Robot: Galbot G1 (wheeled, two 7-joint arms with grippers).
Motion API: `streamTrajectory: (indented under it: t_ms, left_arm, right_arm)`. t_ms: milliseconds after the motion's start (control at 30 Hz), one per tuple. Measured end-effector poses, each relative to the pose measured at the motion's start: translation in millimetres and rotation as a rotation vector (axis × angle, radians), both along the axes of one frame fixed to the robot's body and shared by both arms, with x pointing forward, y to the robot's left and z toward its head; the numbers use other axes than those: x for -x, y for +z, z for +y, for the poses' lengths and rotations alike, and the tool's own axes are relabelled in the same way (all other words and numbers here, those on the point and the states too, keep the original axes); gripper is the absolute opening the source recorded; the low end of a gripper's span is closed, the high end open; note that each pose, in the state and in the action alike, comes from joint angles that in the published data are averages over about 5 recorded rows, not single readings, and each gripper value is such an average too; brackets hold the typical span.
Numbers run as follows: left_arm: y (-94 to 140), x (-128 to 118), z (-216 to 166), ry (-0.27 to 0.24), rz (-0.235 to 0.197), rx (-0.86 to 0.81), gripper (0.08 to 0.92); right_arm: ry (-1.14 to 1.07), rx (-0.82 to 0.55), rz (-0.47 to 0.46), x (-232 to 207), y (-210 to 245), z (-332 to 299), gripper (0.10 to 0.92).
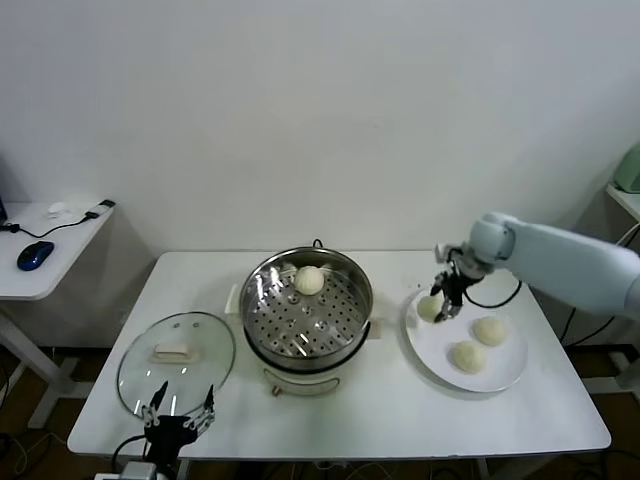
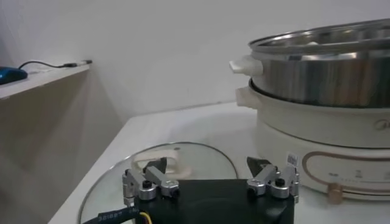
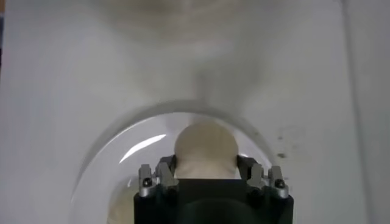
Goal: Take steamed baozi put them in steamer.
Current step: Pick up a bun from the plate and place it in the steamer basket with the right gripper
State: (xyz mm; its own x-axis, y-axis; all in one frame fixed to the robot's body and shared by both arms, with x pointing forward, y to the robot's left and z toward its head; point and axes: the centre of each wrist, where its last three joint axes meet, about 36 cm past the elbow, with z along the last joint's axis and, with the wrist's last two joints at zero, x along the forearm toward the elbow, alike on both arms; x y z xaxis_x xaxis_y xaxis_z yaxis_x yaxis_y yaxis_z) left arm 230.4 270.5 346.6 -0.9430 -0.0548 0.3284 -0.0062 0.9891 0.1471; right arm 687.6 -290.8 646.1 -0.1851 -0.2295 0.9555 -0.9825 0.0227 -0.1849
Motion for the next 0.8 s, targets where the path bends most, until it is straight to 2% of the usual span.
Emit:
streamTrajectory:
  t_ms: [167, 333, 567, 800]
  left_arm:
    - [1, -1, 0, -0.007, -0.002, -0.004, 0.823]
    - [3, -4, -2, -0.014, -0.01, -0.006, 0.823]
    - [4, -6, -4, -0.019, -0.017, -0.006, 0.823]
    - [2, -6, -8, -0.019, -0.016, 0.003, 0.823]
  right_arm:
    - [0.044, -0.076, -0.041, 15, 68, 63, 0.662]
    - [0.09, -0.122, -0.03, 38, 86, 139, 0.662]
    - [0.117, -0.108, 0.008, 59, 54, 223, 0.662]
    - [0.109, -0.071, 0.031, 61, 0, 272, 0.662]
